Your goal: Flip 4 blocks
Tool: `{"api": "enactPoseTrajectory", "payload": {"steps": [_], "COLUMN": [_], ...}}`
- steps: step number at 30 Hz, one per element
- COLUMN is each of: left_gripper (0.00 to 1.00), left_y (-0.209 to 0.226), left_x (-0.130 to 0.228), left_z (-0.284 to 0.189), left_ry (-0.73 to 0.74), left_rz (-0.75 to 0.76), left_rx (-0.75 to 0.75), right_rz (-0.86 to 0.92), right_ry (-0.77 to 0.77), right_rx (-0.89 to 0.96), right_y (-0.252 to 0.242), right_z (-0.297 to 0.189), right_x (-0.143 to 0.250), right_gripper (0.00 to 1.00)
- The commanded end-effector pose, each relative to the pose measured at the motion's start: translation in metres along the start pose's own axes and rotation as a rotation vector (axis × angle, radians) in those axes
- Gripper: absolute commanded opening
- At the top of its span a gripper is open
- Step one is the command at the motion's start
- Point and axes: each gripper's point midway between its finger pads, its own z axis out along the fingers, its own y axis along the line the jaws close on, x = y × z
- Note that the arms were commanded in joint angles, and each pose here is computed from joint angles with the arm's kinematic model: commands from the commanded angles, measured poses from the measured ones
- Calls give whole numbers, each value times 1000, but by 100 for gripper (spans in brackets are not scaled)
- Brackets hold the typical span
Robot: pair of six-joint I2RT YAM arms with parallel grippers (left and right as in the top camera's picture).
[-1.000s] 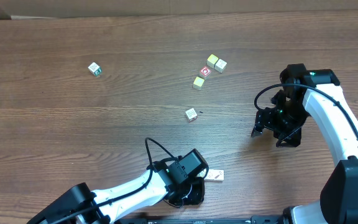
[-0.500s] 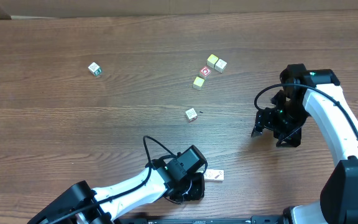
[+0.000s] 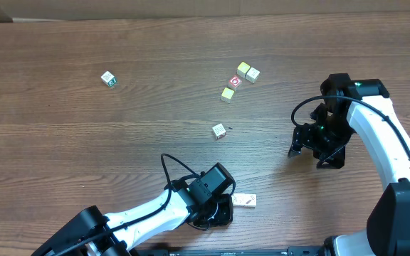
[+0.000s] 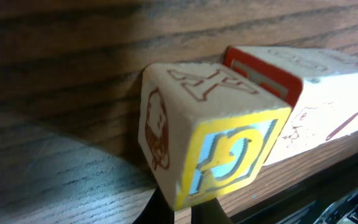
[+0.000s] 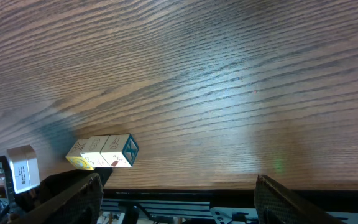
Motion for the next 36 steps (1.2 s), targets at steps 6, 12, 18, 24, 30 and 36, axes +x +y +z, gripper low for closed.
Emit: {"api": "enactPoseTrajectory", "payload": {"steps": [6, 12, 18, 24, 30, 36], "left_gripper": [4, 4, 4, 4, 4, 4], "left_y": [7, 5, 4, -9, -5, 12], "left_x": [-13, -19, -19, -10, -1, -7], "left_z": [2, 2, 2, 1, -21, -54], "left_ry": [-59, -88, -90, -37, -56, -192], "left_rz": [-12, -4, 5, 53, 56, 53], "left_rx": [-22, -19, -14, 43, 23, -46], "right_rz": [-8, -8, -8, -7, -8, -10], "right_ry": [-4, -4, -4, -2, -3, -11], "right_rx": [-7, -7, -7, -6, -7, -9], "right_y": [2, 2, 2, 2, 2, 3], "right_z": [-2, -2, -2, -2, -2, -2], "right_x": [-1, -1, -1, 0, -1, -2], "right_gripper": [79, 79, 79, 79, 79, 79]}}
